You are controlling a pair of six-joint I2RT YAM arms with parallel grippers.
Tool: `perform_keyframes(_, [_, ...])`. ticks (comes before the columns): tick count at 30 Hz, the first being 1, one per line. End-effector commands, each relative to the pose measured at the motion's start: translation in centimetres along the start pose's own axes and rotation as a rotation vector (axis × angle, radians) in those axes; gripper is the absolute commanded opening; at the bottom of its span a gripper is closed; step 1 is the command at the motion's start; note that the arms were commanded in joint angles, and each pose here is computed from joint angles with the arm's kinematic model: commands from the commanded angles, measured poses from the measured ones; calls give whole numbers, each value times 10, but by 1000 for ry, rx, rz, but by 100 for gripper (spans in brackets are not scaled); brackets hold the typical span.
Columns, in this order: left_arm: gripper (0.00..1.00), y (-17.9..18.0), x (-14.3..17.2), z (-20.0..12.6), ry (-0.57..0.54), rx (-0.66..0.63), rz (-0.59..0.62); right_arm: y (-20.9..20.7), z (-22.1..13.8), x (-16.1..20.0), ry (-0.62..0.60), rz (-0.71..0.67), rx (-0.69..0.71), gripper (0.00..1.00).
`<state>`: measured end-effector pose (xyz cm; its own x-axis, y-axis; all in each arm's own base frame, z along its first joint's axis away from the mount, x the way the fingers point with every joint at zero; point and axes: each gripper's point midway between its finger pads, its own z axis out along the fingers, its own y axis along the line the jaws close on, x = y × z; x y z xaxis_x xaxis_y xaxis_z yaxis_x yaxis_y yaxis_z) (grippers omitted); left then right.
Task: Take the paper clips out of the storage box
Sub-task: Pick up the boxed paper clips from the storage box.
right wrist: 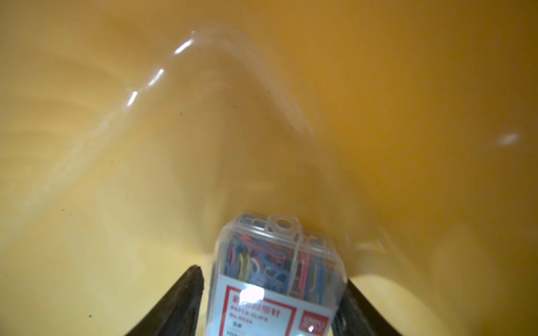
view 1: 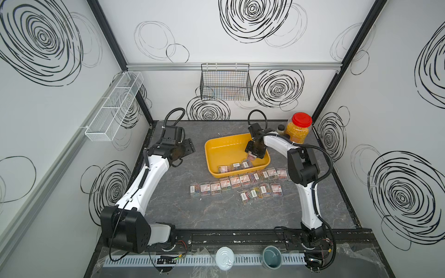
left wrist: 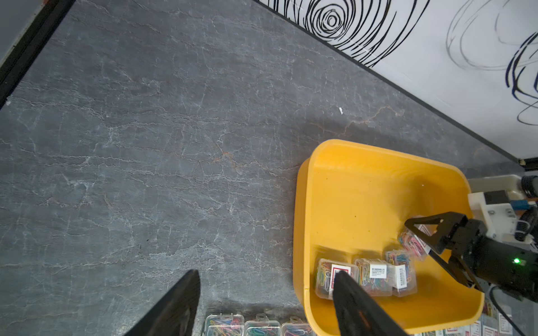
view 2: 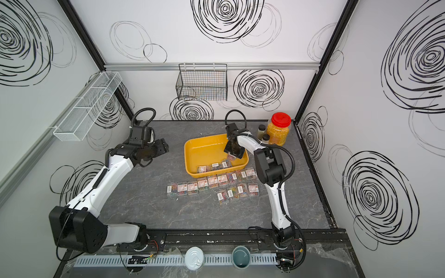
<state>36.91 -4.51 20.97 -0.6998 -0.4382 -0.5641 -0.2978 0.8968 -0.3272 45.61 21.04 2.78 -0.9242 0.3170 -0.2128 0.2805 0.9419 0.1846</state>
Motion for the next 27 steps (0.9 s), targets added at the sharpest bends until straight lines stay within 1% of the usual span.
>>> perform_keyframes(1, [76, -16, -13, -12, -53, 15, -36, -3, 4, -4, -9, -106, 13, 65])
perform_keyframes(6, [76, -41, -11, -14, -47, 25, 5, 11, -6, -2, -11, -192, -6, 55])
perform_keyframes(9, [76, -53, -6, -12, -38, 37, 20, 24, -23, -7, -49, -248, -8, 53])
perform_keyframes(14, [76, -63, 7, -4, -6, 48, 50, 52, -74, -22, -128, -308, -77, 52])
perform_keyframes(18, [77, -66, 13, 4, 15, 43, 76, 59, -122, -30, -190, -354, -87, 50])
perform_keyframes(20, [76, -68, 13, 8, 20, 47, 79, 54, -142, -29, -204, -369, -88, 48])
perform_keyframes(22, [76, -71, 11, 10, 15, 55, 78, 38, -160, -26, -221, -374, -57, 47])
perform_keyframes(27, [77, -75, 10, 17, 15, 63, 79, -22, -186, -5, -246, -359, 33, 46])
